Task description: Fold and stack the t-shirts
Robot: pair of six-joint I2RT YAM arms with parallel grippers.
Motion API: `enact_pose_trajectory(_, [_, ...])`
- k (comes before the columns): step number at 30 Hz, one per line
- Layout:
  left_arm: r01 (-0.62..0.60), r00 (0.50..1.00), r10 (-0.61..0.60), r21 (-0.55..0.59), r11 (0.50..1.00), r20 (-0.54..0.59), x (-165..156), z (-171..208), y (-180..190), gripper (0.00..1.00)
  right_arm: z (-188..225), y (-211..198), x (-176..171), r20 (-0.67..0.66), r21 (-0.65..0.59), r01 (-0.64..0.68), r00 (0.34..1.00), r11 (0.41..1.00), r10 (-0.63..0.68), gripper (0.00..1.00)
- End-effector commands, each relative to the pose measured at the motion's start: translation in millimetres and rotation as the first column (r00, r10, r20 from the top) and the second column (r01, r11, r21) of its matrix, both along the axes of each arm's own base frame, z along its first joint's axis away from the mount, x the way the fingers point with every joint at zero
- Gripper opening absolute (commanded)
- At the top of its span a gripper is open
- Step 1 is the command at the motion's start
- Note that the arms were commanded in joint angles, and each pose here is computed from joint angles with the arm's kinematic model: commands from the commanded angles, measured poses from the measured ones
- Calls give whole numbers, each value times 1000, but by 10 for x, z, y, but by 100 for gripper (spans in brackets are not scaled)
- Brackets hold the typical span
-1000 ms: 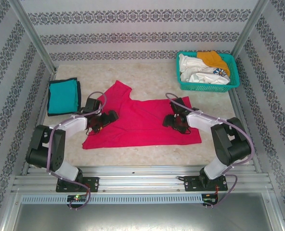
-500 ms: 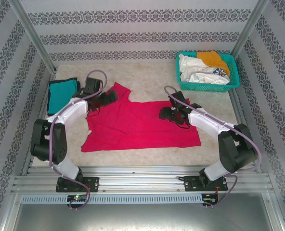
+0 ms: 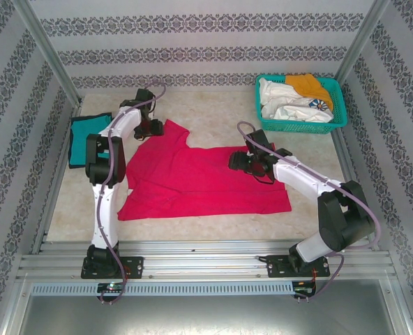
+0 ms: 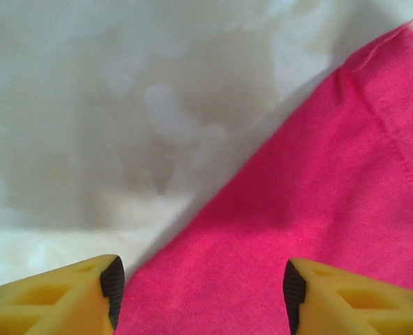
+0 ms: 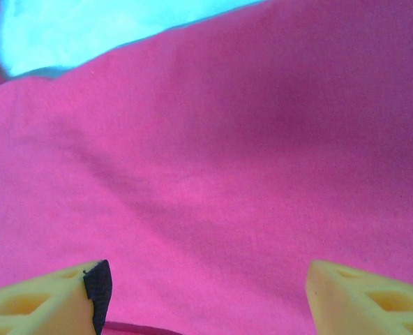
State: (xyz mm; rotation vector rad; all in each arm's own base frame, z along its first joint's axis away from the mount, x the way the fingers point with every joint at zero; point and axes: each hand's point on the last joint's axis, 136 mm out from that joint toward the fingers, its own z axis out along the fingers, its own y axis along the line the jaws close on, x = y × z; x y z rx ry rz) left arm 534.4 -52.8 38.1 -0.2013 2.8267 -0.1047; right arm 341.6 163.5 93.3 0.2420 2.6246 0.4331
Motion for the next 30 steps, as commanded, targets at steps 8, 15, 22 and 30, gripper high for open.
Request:
enact_pose_trajectory(8, [80,990,-79,0,997,-119,-227,-31,106,46,-101,-134,-139,-16,-38,25,1000,999,-25,74])
enact_pose_trajectory(15, [63,987,-63,-2,998,-150,-276,-130,156,28,-117,-180,-160,-21,-51,34,999,998,-35,74])
enact_pose_trajectory(22, [63,988,-64,-15,998,-142,-264,-115,130,0,-111,-256,-129,-21,-54,55,998,997,-56,74])
enact_pose_trajectory(30, [78,996,-80,-50,996,-36,-159,195,61,0,-47,-510,0,-3,-74,125,992,989,-125,74])
